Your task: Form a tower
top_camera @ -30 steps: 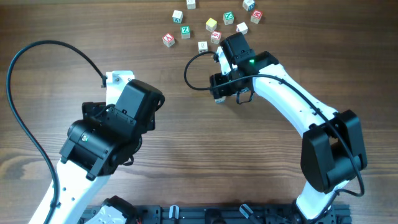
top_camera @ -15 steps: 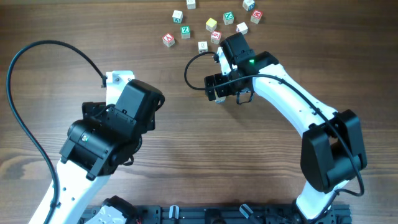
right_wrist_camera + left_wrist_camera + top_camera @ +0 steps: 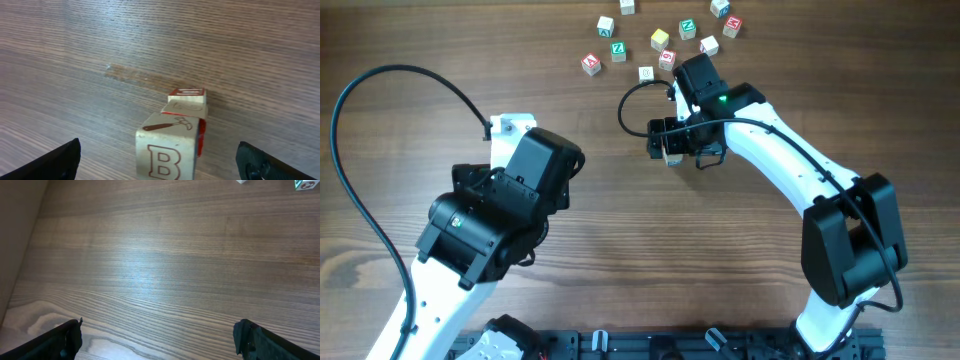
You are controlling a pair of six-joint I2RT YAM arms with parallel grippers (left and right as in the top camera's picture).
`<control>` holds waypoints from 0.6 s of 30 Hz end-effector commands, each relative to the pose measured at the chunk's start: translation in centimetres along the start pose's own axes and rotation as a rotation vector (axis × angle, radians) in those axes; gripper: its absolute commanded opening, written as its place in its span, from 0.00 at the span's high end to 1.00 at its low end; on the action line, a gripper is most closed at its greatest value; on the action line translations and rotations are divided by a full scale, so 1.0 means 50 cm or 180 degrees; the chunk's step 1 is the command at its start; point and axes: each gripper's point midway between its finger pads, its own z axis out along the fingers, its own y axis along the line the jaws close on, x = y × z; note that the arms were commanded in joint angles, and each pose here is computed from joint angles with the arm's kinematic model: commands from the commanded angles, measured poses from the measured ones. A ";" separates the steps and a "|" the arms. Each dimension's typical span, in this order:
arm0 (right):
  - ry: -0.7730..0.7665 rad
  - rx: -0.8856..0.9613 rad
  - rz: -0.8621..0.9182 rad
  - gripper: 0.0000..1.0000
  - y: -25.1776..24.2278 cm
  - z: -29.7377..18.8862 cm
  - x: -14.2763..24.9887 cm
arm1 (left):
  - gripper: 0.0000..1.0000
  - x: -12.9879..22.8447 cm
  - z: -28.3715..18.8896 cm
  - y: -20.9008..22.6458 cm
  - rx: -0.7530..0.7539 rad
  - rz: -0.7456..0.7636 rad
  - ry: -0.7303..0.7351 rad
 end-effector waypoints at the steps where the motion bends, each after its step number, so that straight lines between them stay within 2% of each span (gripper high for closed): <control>1: 0.0134 -0.0066 0.0161 0.00 -0.008 0.007 0.010 | 0.00 -0.002 -0.003 0.004 0.0001 0.0001 -0.0028; 9: 0.0196 -0.0256 0.0333 0.00 -0.023 -0.005 0.005 | 0.00 -0.002 -0.003 0.004 0.0001 0.0001 -0.0028; 18: 0.0136 -0.0234 0.0204 0.00 -0.027 -0.005 -0.004 | 0.00 -0.002 -0.003 0.004 0.0001 0.0001 -0.0028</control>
